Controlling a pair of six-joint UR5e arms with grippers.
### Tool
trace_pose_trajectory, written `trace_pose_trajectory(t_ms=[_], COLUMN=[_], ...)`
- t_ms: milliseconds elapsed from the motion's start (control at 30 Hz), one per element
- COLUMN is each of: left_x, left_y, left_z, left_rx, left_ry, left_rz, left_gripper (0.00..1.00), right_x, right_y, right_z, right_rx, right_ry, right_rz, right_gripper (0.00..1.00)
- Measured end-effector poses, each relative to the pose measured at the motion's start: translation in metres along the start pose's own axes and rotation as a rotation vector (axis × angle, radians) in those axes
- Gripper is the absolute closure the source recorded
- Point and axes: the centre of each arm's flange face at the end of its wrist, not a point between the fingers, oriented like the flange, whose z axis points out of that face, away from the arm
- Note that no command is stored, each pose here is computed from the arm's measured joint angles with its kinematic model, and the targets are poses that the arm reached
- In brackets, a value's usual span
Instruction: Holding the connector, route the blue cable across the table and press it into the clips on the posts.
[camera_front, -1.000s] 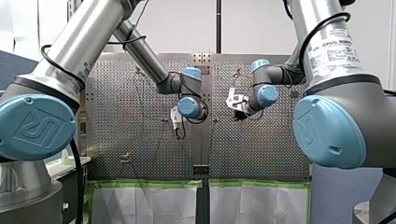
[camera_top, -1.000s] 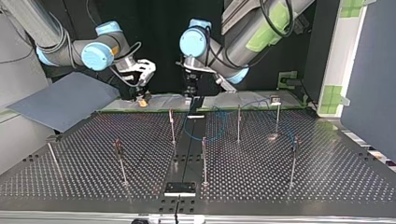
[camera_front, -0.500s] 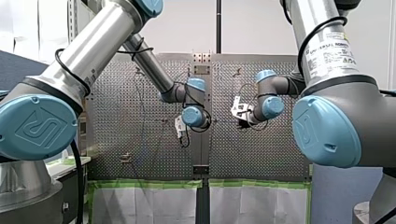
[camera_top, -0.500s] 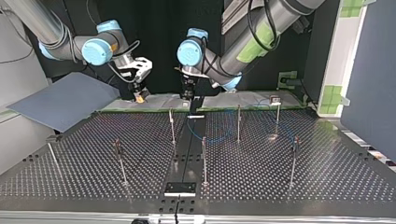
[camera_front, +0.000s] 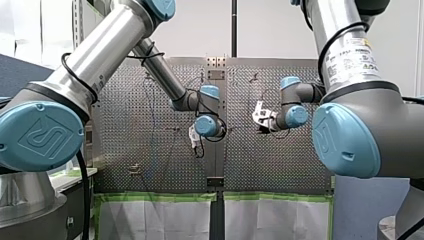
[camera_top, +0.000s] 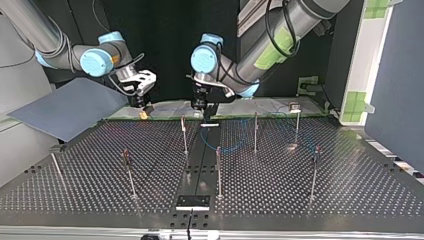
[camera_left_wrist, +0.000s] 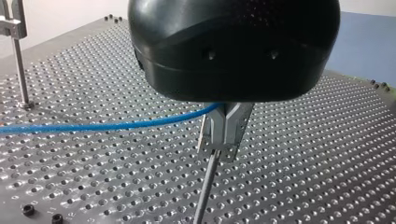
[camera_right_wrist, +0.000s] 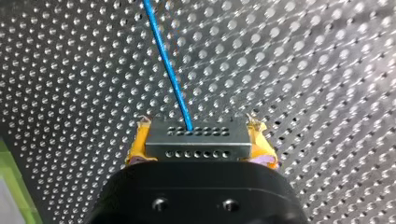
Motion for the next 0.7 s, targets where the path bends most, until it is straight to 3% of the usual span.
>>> trace_pose_trajectory(t_ms=[467,700], left_x=[0.005,0.016], left_y=[0.008,0.009], left_z=[0.016,0.031], left_rx=[0.013,0.017], left_ry=[-0.011,-0.013], left_rz=[-0.010,-0.025], left_gripper=[0.98,0.98], right_x=[0.009,0.010], right_y=[0.028,0.032], right_z=[0.001,0.001], right_rx=[-0.037,-0.041], right_ry=[0.005,0.005], right_rz=[0.021,0.015], right_gripper=[1.00,1.00])
